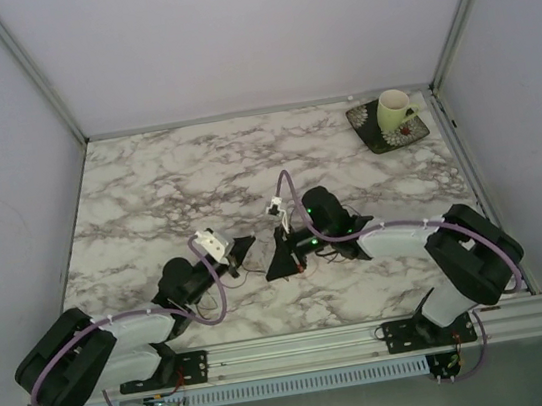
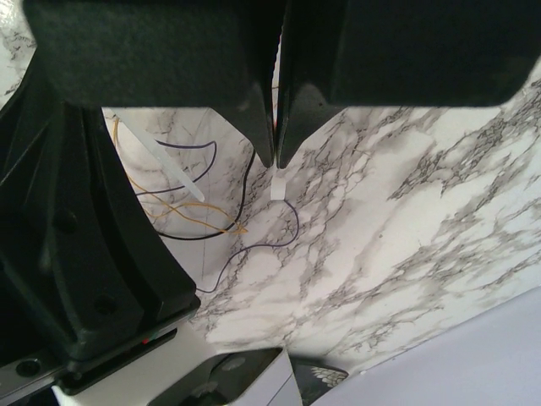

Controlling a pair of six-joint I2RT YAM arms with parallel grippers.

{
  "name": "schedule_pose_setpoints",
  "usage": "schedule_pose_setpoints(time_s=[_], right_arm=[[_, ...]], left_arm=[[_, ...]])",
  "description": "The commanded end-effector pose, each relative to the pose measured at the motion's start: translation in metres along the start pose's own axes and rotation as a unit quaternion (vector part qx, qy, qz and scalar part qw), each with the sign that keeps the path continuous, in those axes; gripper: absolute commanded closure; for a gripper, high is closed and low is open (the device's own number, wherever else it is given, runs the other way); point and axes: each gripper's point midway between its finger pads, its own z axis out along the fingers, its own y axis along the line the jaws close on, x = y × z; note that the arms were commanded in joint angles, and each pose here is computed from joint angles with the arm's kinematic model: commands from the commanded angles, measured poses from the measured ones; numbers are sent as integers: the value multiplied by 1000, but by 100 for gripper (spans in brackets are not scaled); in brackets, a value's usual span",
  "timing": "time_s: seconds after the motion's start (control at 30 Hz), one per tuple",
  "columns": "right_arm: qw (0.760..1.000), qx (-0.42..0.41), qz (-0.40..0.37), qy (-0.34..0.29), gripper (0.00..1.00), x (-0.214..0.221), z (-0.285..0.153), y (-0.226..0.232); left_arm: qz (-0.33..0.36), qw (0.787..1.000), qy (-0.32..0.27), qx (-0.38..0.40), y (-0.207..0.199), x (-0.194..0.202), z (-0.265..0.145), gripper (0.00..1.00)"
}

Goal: Zip-tie the wires
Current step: Tie the cable at the center of the board.

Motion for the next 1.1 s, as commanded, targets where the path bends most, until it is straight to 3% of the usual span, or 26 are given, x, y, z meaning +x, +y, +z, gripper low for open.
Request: schedule_pose_setpoints(time_s=[0.0,1.07], right_arm=[[1000,-23,-12,6,100,-7,0,5],[997,-62,18,46,100,-3,-8,1]], left_arm=[[29,999,-42,8,-2,-20,2,100],[49,996,-66,27,-9,-41,7,100]])
